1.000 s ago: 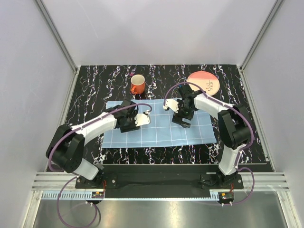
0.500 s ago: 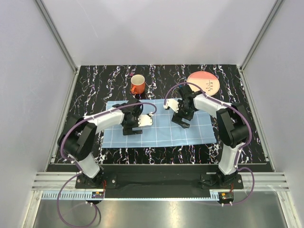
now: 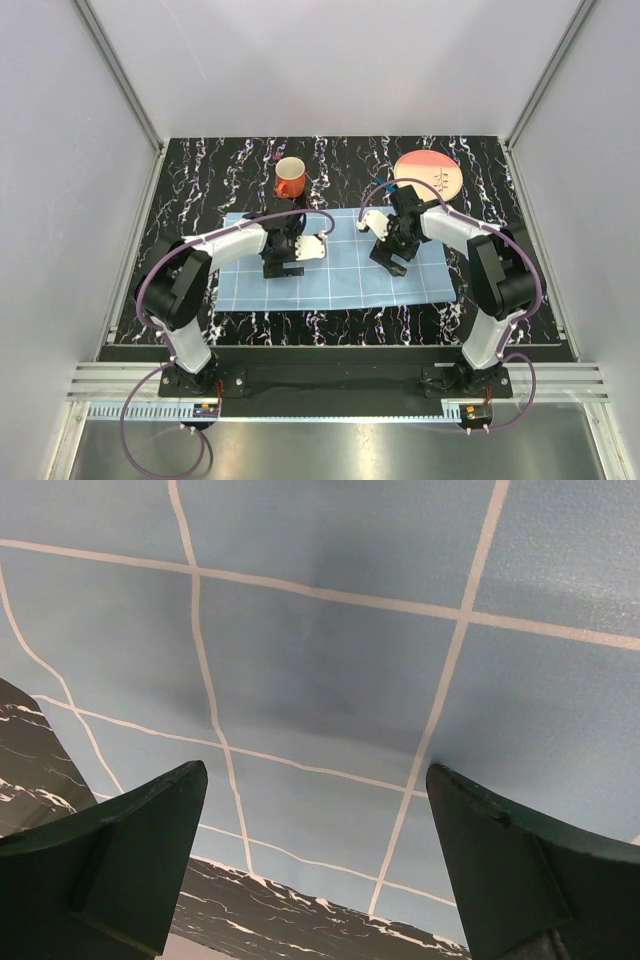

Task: Set the dinner table for one person
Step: Flatten out the napkin at the center of the board.

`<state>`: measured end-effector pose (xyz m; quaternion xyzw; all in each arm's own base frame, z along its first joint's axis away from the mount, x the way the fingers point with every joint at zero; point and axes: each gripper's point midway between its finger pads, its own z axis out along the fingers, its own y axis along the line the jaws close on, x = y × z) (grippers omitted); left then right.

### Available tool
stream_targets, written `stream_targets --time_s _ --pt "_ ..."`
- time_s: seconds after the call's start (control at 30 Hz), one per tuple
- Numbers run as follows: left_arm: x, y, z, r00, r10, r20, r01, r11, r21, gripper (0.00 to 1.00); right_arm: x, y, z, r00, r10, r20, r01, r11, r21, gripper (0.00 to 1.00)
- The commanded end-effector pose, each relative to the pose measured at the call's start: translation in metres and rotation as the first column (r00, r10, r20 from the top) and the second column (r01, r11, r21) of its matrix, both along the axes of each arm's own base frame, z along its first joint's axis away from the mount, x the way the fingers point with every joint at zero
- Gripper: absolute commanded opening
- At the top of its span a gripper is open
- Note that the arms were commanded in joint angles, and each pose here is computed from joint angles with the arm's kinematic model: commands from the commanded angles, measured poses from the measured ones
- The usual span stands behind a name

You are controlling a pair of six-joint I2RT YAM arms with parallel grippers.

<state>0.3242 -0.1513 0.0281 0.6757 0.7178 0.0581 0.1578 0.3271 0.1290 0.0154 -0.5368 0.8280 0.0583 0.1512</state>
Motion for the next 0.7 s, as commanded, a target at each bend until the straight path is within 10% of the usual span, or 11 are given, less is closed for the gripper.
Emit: stream_targets --time_s 0.0,0.67 --pt "0.010 -0.019 0.008 0.999 -0.032 0.030 0.034 0.998 -0.053 0.99 -0.019 -0.015 -0.005 0.999 -0.030 -0.044 0.029 0.999 -0.036 1.00" --pt "-0.036 -0.032 -0.004 0.994 -0.111 -0.023 0.110 0.993 -0.043 0.99 -0.051 -0.028 -0.007 0.994 -0.081 -0.073 0.078 0.996 -0.040 1.00"
